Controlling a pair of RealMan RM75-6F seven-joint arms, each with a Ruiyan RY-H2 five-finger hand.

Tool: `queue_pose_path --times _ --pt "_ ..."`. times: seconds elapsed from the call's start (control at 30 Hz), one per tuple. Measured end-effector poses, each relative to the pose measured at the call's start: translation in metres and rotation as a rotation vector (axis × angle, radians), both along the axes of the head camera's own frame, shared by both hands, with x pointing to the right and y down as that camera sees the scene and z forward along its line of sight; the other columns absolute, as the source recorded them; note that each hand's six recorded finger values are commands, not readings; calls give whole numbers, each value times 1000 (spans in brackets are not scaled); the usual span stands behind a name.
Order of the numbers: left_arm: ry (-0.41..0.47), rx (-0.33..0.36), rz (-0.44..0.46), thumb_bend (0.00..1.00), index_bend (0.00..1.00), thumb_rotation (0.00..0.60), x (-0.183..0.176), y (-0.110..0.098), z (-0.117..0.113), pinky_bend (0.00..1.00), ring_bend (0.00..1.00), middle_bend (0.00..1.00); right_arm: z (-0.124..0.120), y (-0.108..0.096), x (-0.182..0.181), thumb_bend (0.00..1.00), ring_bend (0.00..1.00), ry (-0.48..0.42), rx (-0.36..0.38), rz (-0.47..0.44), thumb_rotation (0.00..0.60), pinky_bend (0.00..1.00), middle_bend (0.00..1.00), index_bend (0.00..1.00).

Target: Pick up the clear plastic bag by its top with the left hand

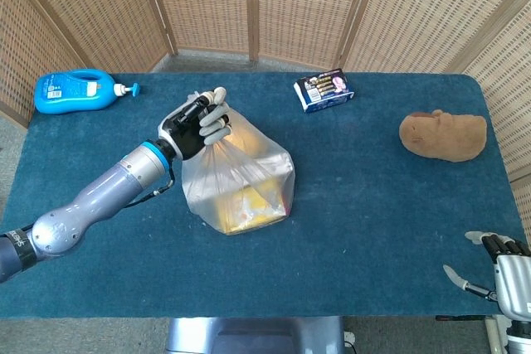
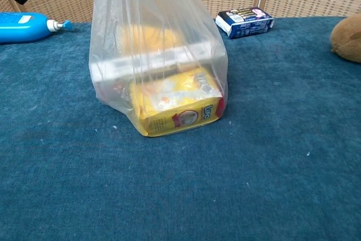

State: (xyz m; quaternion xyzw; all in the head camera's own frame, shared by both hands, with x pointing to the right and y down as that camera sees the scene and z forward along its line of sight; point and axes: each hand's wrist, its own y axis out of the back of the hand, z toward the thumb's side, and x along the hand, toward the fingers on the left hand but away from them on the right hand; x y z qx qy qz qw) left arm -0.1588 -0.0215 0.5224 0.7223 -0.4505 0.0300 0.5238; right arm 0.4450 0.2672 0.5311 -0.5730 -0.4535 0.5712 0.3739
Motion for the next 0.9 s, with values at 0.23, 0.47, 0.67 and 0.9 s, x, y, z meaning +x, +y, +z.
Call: queue_pose_path --times 0.23,0.47,0.67,0.9 --pt "33 18 -15 797 853 427 0 -7 -12 951 1000 942 0 0 1 218 373 1 0 2 275 321 412 339" --pt "66 52 -34 785 853 431 1 -17 -32 951 1000 942 1 0 1 218 373 -3 -1 4 276 321 412 339" --pt "92 81 -36 774 853 431 10 -29 -53 951 1000 942 0 0 0 218 373 -5 1 1 275 321 412 339" --pt "120 102 -33 767 853 428 23 -39 -75 951 1000 942 1 2 1 219 373 -10 -2 7 274 321 412 339"
